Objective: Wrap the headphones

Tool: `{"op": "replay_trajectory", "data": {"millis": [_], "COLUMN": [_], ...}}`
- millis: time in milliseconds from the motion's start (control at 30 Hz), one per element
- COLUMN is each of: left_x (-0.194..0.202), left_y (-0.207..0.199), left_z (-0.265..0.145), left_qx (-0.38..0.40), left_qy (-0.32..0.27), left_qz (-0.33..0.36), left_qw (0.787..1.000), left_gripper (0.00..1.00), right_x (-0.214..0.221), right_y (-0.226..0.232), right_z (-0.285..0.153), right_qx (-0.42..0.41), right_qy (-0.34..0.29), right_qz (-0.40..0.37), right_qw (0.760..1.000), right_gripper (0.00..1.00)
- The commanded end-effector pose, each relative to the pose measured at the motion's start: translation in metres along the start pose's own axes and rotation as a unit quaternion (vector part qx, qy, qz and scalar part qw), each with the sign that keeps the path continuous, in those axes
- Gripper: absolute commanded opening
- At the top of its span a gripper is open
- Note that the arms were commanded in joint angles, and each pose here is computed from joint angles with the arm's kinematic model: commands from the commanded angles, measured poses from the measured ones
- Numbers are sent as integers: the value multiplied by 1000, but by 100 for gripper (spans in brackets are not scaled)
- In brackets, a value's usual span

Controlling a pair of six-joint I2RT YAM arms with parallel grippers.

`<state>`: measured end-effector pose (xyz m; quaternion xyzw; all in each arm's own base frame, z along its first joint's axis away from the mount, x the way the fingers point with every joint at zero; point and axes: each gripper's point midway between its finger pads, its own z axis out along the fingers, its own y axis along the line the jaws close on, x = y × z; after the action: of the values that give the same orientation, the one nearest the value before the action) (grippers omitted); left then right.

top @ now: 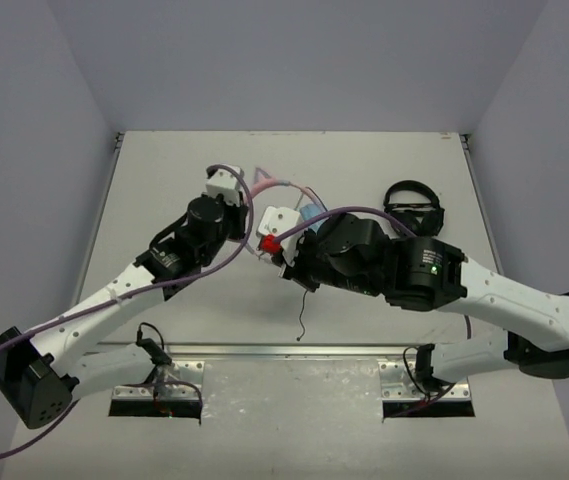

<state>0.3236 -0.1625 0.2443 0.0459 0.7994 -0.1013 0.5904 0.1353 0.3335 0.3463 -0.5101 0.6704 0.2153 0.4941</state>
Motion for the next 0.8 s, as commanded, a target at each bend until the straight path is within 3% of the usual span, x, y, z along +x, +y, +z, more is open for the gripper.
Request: {"op": "replay_trajectory", "data": {"millis": [0,367,533,633,733,767], "left_x": [-39,7,0,-10,-18,-19], "left_y": [-68,-74,-92,-81,-51,-30], "left_z": [-24,-57,-86,-81,-62,-51], "left_qx": [131,201,279,237,132,58], "left_qy": [-59,7,-12,-21,-24,-23], "left_qz": [64,135,119,100,93,80], "left_qw": [988,970,953,966,987,995], "left_gripper": [0,0,0,0,0,0], "right_x": [-6,2,20,33,27,25], "right_y": [-51,-165,-188,-185,-173,-170], "right_z": [-10,-45,-43,-38,-38,-39], "right_qx": [85,256,284,277,252,247], "right_qy": [23,44,72,96,63,51], "right_qz": [-66,-41,-42,-33,2,8], "right_qw": [994,965,955,956,966,968], "right_gripper": [1,1,1,1,1,1]}}
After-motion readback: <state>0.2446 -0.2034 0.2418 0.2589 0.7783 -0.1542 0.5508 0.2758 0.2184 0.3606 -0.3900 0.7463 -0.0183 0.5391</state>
